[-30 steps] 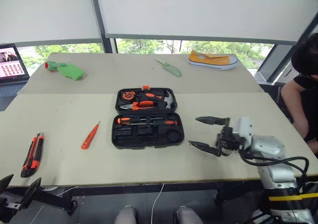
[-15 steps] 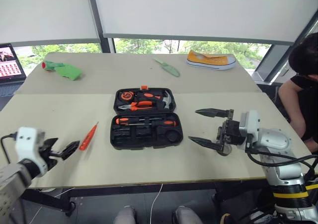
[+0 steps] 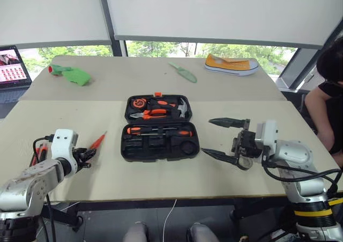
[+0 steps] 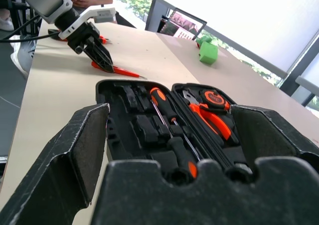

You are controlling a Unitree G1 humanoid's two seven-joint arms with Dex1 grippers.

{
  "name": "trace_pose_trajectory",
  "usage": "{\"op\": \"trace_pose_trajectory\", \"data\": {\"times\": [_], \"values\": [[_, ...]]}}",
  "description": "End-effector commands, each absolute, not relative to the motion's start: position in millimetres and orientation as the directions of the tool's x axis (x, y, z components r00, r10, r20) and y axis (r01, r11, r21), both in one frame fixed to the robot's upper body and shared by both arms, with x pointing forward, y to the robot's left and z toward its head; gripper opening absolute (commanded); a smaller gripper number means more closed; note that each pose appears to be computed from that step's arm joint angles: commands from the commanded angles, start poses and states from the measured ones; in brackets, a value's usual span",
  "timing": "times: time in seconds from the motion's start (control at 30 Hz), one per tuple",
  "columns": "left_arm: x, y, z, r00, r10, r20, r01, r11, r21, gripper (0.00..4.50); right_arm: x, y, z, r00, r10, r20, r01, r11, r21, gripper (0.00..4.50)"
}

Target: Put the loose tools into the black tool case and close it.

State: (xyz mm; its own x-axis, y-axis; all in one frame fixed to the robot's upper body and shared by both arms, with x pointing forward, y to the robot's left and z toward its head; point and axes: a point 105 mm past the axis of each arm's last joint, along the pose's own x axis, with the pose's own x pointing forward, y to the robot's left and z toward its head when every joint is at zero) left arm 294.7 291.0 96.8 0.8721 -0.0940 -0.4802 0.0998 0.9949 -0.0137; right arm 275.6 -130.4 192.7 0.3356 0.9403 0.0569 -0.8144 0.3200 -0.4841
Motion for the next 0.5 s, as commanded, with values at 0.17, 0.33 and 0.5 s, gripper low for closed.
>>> {"op": "trace_pose_trajectory", "data": {"times": [0.17, 0.33, 0.5], "values": [[295, 295, 102, 0.899, -0.178, -0.400, 0.191, 0.981, -0.006, 0.48, 269, -138, 201, 0.358, 0.931, 0.074, -0.790, 0.344, -0.508, 4.50], [314, 284, 147, 0.874, -0.416, -0.250, 0.440, 0.897, 0.047, 0.48, 269, -146, 199, 0.392, 0.918, 0.057, -0.781, 0.365, -0.507, 4.50], [327, 226, 171, 0.609, -0.744, -0.275, 0.793, 0.577, 0.196, 0.48, 273, -153, 197, 0.433, 0.901, 0.035, -0.786, 0.396, -0.475, 4.50]]}}
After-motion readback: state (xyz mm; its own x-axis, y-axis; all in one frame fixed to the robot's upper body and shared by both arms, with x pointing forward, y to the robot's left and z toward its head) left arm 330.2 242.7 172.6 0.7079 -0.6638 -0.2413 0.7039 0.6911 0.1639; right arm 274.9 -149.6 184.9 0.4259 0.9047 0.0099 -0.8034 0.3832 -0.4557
